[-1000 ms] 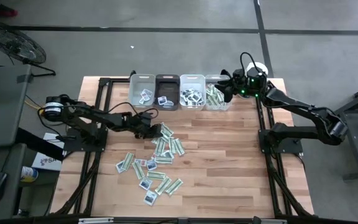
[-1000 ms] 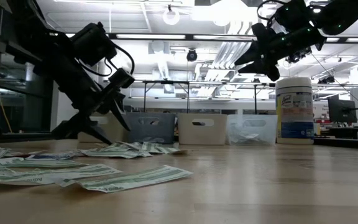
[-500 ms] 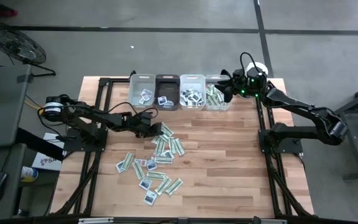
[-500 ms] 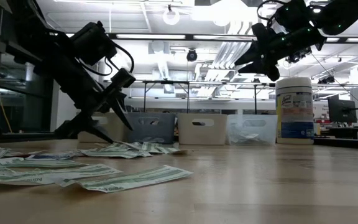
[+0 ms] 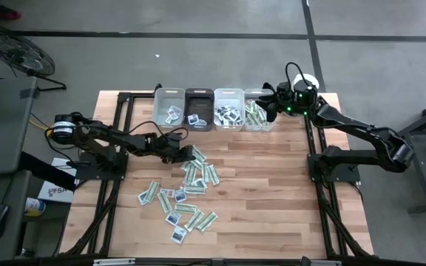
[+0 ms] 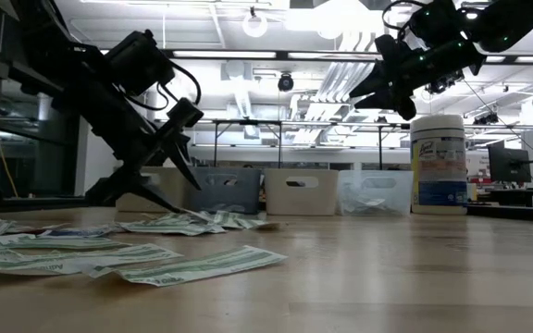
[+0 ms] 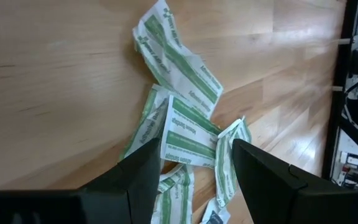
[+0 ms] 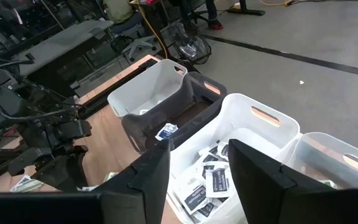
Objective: Pick & Place First Aid Supplies
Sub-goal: Put the green bandage into the transparent bin
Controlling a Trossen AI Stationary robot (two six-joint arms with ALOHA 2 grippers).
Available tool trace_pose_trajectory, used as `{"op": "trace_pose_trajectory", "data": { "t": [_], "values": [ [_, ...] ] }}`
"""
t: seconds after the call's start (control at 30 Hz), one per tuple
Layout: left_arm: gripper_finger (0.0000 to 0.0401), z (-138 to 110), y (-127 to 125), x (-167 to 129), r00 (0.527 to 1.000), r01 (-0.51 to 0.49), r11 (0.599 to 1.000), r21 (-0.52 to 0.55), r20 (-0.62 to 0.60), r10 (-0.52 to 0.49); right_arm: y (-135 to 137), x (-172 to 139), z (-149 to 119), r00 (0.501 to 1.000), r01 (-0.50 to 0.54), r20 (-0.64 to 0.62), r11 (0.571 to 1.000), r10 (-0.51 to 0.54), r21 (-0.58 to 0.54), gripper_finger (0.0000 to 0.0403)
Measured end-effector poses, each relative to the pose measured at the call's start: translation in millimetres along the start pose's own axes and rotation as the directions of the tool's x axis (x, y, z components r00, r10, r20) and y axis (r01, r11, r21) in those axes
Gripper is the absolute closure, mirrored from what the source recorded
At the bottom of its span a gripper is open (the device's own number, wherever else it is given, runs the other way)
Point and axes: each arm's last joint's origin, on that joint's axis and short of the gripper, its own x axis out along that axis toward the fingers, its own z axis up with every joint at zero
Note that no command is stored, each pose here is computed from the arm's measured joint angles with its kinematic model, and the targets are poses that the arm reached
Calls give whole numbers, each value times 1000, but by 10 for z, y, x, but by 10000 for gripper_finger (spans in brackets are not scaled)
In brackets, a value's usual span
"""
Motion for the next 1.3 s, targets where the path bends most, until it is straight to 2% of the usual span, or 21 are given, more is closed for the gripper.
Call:
{"op": "trace_pose_trajectory", "data": {
  "t": [0.37, 1.03, 1.3],
  "values": [
    [209, -5, -2, 0, 1000, 5, 1000, 18, -19, -4, 0, 0, 0, 1000, 1, 0, 1000, -1, 0, 249],
    [390, 4, 4, 0, 1000, -11, 997, 82, 15, 9, -4, 1, -10, 1000, 5, -8, 1000, -5, 3, 249],
    [400, 1, 23, 0, 999, -31, 993, 116, 13, 29, -4, 1, -13, 1000, 5, -11, 1000, -5, 5, 249]
  ]
}}
